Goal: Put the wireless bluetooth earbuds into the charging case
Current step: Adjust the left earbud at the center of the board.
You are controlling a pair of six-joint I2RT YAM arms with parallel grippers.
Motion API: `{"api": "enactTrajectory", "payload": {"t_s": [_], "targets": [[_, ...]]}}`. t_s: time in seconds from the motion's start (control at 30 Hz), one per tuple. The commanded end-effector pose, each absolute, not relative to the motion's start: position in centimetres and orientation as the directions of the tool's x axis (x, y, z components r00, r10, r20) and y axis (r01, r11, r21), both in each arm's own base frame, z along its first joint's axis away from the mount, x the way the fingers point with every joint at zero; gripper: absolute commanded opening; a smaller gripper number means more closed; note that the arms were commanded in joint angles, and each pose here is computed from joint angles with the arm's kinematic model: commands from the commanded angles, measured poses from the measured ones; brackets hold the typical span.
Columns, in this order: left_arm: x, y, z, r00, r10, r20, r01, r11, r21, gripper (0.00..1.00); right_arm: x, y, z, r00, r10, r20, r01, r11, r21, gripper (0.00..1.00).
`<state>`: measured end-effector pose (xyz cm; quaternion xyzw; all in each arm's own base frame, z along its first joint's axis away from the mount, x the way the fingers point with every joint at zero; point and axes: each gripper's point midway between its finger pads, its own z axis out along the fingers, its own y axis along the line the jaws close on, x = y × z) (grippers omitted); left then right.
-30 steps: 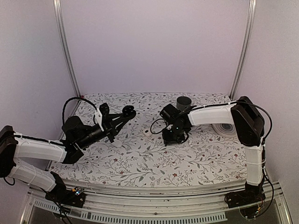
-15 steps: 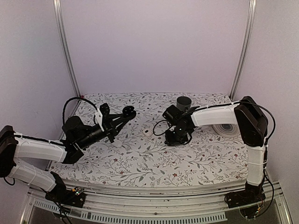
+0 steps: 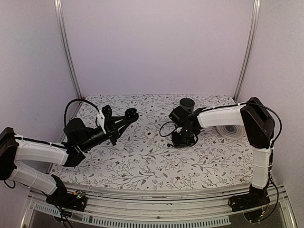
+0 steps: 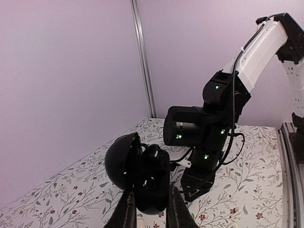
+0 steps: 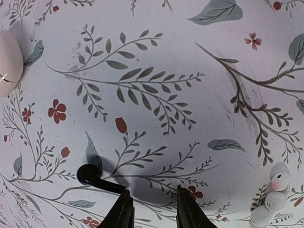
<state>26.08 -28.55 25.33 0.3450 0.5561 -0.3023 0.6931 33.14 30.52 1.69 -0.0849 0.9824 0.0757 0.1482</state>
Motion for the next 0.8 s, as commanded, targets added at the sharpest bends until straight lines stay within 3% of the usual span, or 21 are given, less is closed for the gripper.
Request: {"api": "enactTrajectory", "payload": {"t_s": [0.0, 0.33, 0.57, 0.77], "targets": [[26.6, -28.5, 26.0, 0.205, -0.049, -0.978, 0.799, 0.586, 0.138, 0.0, 33.7, 30.9, 2.7, -0.936, -0.149, -0.32, -0.201, 0.971, 0.133, 0.33], [26.8, -28.4, 25.9, 0.201, -0.043, -0.979, 0.793, 0.593, 0.137, 0.0, 30.5, 30.8, 3.8, -0.939, -0.177, -0.296, -0.229, 0.961, 0.151, 0.3], [26.9, -28.6, 25.9, 0.199, -0.045, -0.979, 0.796, 0.591, 0.135, 0.0, 29.3, 33.0, 2.7, -0.943, -0.196, -0.267, -0.251, 0.949, 0.191, 0.16], [26.8, -28.5, 26.0, 0.198, -0.042, -0.979, 0.794, 0.593, 0.135, 0.0, 30.5, 32.9, 1.5, -0.951, -0.161, -0.263, -0.219, 0.953, 0.208, 0.12]]}}
